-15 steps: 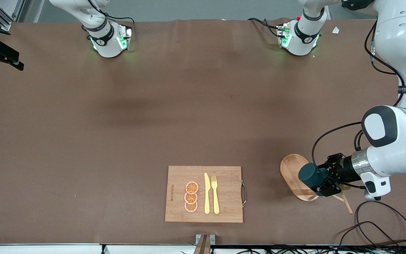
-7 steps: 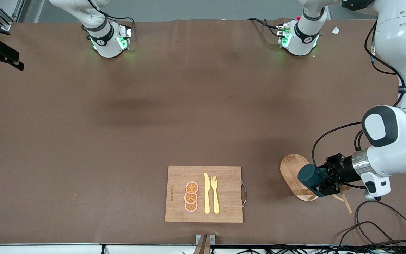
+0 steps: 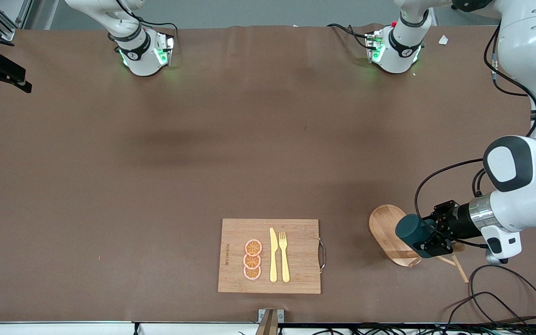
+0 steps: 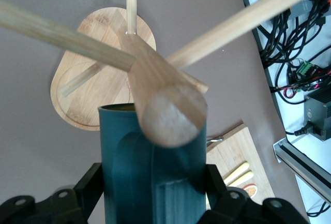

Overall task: Transfer cup from left to right arm and place
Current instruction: 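Lift the teal mug off the stand with the left gripper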

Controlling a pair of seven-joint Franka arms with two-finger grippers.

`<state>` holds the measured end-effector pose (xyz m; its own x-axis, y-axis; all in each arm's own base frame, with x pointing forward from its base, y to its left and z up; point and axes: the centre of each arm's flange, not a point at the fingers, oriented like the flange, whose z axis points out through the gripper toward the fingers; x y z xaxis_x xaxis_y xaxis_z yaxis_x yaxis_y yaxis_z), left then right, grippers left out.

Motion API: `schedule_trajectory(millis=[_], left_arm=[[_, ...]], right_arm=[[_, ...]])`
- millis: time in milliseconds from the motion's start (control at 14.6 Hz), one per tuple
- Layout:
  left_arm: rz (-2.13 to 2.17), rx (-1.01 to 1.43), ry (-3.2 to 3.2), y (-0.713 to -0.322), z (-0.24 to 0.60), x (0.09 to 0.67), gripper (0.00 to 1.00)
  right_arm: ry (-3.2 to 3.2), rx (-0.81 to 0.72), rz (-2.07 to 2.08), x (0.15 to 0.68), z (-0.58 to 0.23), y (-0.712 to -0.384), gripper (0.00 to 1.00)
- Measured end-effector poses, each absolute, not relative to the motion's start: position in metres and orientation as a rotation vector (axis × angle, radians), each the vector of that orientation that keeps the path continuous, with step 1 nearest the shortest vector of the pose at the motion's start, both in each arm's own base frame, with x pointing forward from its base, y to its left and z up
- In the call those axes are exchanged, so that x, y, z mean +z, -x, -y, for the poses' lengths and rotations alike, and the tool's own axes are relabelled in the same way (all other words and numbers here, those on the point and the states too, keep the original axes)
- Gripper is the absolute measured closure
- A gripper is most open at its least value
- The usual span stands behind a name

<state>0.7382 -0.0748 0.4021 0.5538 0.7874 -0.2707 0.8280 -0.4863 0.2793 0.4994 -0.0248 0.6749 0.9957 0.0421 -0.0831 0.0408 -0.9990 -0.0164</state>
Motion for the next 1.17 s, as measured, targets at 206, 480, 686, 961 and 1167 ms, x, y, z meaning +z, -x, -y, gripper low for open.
schedule_trajectory(millis=[206, 480, 686, 961, 1167], left_arm=[[-1.308, -0.165, -2.423, -0.732, 0.084, 0.418, 0.16], [-1.275, -0.211, -2.432, -0.722, 0.113, 0.436, 0.16], [-1.281, -0.259, -2.414, -0.715, 0.140, 0.440, 0.16], [-1.193, -0.272, -2.483, -0.700, 0.200, 0.441, 0.16], [-1.107, -0.192, -2.593, -0.682, 0.263, 0.441, 0.16]], right_arm=[[3.123, 0.133, 0.066, 0.675, 0.024, -0.499, 0.00], [3.123, 0.135, 0.067, 0.675, 0.024, -0.499, 0.00], [3.123, 0.135, 0.067, 0.674, 0.024, -0.499, 0.00], [3.123, 0.135, 0.068, 0.674, 0.024, -0.499, 0.00], [3.123, 0.135, 0.068, 0.674, 0.024, -0.499, 0.00]])
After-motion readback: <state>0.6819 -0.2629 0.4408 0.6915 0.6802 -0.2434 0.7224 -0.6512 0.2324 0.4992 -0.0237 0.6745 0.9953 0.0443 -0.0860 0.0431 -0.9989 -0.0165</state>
